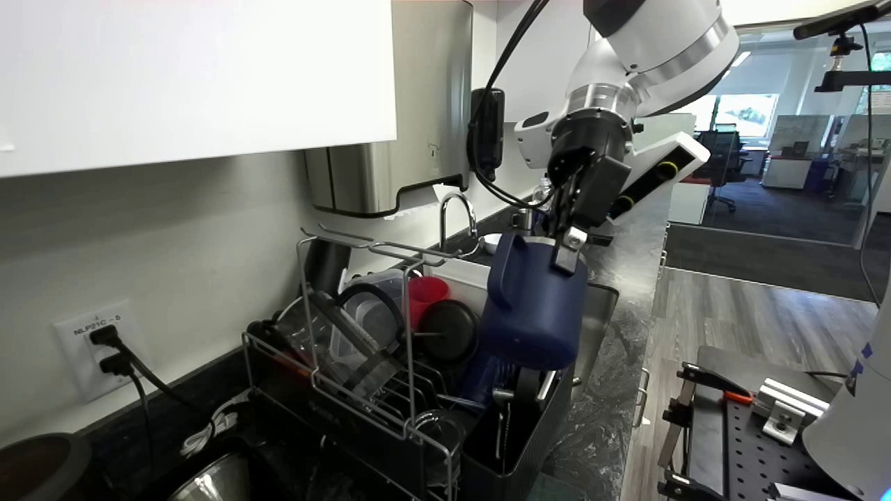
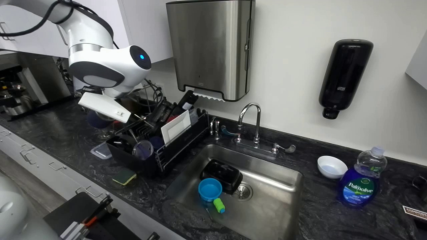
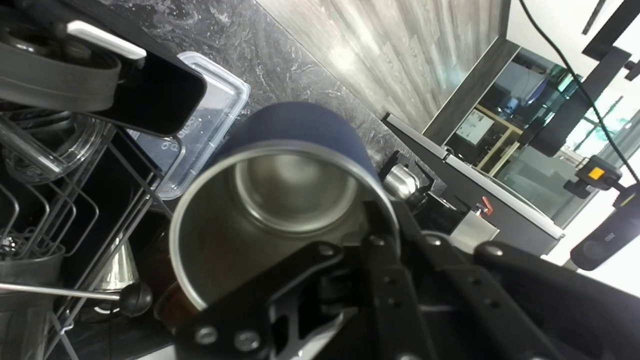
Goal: Put the blue cup in the sink on the dish rack
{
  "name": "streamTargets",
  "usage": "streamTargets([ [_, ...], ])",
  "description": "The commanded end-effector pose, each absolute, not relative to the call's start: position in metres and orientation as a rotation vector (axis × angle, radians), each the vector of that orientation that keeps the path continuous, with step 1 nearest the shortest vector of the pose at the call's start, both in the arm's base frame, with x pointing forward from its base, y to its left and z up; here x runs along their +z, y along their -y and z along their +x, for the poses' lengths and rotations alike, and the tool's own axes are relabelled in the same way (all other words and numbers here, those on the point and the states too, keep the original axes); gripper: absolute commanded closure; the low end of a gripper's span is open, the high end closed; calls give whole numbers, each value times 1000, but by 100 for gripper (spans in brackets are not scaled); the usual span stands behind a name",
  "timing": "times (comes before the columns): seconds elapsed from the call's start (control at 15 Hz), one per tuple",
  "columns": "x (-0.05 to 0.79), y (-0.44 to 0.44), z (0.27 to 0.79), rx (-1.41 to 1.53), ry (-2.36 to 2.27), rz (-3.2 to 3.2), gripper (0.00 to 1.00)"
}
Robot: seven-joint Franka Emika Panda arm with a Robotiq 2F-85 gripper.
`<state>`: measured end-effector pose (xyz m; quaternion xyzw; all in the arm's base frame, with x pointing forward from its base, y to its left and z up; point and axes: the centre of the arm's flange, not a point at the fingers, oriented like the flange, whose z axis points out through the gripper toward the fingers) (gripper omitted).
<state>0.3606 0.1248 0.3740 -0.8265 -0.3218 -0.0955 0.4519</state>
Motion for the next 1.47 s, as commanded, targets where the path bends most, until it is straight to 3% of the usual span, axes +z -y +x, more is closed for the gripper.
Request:
streamTargets([
  [0.0,380,-129,368,-262,740,-2020,98],
  [1.4,364,-134,379,-253,464,-1951,98],
])
